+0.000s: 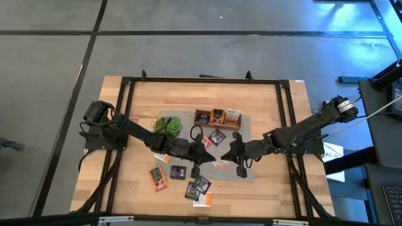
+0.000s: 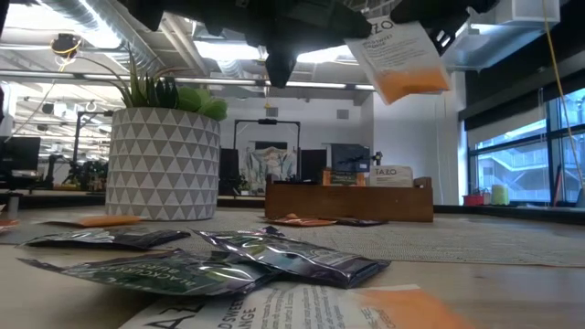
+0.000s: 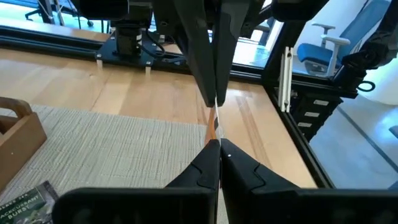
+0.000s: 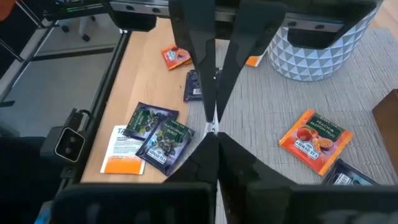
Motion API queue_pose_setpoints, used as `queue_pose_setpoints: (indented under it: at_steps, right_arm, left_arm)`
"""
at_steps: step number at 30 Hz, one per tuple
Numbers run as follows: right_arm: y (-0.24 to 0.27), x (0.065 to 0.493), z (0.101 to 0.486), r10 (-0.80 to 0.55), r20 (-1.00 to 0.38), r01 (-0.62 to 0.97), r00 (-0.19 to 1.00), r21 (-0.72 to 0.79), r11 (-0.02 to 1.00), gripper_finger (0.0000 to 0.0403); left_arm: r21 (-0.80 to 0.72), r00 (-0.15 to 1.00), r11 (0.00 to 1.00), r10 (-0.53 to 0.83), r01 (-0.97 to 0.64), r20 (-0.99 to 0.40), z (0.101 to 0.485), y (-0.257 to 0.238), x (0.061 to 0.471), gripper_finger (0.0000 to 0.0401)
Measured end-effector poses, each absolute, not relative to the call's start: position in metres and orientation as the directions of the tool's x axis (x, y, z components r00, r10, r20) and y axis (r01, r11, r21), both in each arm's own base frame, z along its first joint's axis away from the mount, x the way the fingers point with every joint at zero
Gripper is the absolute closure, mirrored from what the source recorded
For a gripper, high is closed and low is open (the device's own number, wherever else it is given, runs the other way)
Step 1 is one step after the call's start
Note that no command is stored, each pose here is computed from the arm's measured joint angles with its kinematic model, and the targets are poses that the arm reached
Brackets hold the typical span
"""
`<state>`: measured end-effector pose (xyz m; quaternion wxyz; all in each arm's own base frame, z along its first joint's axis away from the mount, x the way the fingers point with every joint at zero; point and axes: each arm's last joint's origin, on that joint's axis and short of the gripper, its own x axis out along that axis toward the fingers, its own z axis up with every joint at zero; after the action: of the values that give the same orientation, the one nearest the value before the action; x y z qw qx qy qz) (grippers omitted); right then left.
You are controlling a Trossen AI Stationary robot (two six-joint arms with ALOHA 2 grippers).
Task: Pick & Place Tea
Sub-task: Put the white tea bag into the right section of the wooden organizer
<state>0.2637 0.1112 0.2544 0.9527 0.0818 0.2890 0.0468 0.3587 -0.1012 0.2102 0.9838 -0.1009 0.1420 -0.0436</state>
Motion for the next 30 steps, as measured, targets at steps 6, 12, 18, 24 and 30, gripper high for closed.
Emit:
queue_pose_setpoints:
  at_steps: [6, 12, 18, 24, 30]
  right_arm:
    - [0.111, 0.263, 0.253, 0.130, -0.557, -0.040, 0.820, 0.171, 0.984, 0.0398]
    - [0.108, 0.259, 0.259, 0.112, -0.545, -0.050, 0.831, 0.127, 0.991, 0.0399]
    - [0.099, 0.243, 0.272, 0.023, -0.538, 0.003, 0.843, 0.047, 0.999, 0.0400]
    - [0.077, 0.212, 0.273, -0.184, -0.478, 0.171, 0.859, -0.071, 0.983, 0.0401]
    - [0.046, 0.184, 0.239, -0.304, -0.366, 0.278, 0.879, -0.125, 0.952, 0.0401]
  left_arm:
    - [-0.211, 0.956, 0.976, -0.114, 0.057, -0.270, 0.210, -0.101, 0.359, 0.0395]
    - [-0.213, 0.957, 0.976, -0.100, 0.042, -0.272, 0.211, -0.100, 0.359, 0.0396]
    - [-0.232, 0.948, 0.968, -0.162, 0.098, -0.275, 0.219, -0.100, 0.354, 0.0374]
    - [-0.205, 0.964, 0.974, -0.147, 0.101, -0.223, 0.237, -0.099, 0.348, 0.0359]
    - [-0.195, 0.965, 0.975, -0.150, 0.108, -0.217, 0.238, -0.101, 0.347, 0.0361]
